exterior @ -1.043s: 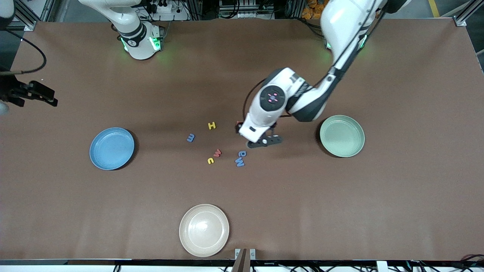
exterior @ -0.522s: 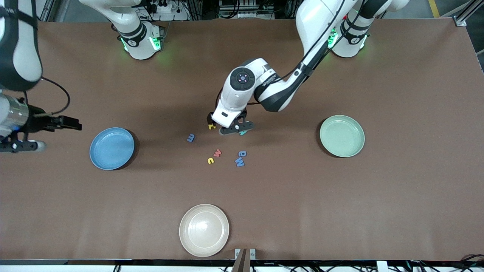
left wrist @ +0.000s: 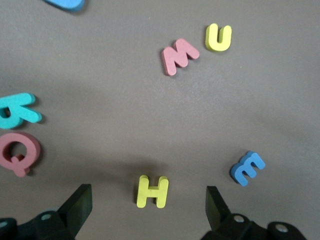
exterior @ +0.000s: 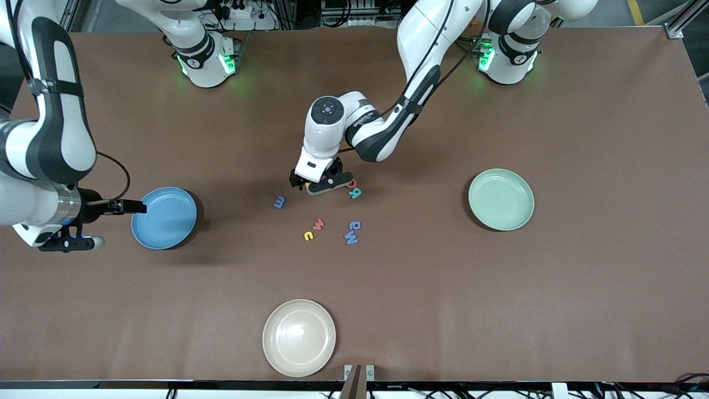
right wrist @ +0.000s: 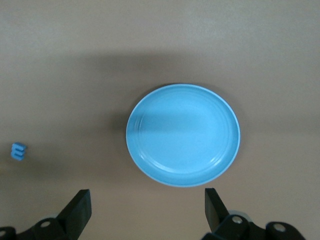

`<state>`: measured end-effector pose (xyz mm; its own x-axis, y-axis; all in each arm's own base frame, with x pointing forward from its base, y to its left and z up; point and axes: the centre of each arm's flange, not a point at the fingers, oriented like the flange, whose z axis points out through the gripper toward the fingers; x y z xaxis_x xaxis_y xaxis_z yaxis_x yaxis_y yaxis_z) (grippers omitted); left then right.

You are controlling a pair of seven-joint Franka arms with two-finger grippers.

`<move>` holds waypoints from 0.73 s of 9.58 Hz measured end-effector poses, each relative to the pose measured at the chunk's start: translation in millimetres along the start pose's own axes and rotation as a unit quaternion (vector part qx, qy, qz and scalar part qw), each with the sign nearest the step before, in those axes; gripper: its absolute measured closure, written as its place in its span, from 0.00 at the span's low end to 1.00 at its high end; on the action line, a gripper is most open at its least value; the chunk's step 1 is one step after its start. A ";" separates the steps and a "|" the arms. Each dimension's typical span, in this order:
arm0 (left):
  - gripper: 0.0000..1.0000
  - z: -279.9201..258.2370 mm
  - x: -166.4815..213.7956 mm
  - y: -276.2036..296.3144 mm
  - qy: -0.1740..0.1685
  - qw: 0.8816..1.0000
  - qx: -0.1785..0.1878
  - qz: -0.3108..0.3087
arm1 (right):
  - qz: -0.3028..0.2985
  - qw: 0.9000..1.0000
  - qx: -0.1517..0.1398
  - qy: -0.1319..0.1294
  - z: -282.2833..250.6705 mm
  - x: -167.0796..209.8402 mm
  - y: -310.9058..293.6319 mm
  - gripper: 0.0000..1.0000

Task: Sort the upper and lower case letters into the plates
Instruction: 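Lower and grasp the yellow H while the right gripper moves over the blue plate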

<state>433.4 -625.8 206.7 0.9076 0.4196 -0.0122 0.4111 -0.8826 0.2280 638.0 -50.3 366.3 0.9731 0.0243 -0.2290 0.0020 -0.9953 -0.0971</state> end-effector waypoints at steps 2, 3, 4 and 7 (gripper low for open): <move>0.00 7.4 -3.3 -0.3 0.005 1.000 0.004 -0.016 | 0.001 1.000 -0.001 -0.009 31.6 12.9 2.6 0.00; 0.00 10.8 -2.1 0.3 0.008 1.000 0.004 -0.028 | 0.001 1.000 -0.001 -0.014 39.5 15.3 1.9 0.00; 0.00 13.7 -3.2 1.6 0.009 0.999 0.003 -0.035 | -0.001 1.000 0.000 -0.016 43.4 16.4 -0.9 0.00; 0.00 33.8 -16.5 0.0 0.012 1.000 0.010 -0.026 | -0.001 1.000 0.000 -0.018 46.8 17.0 -2.1 0.00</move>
<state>421.2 -639.9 174.0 0.8824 0.4704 -0.0009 0.4603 -0.8630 0.2080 643.7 -43.4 317.3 0.9640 0.0307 -0.2641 0.0051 -0.9953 -0.0970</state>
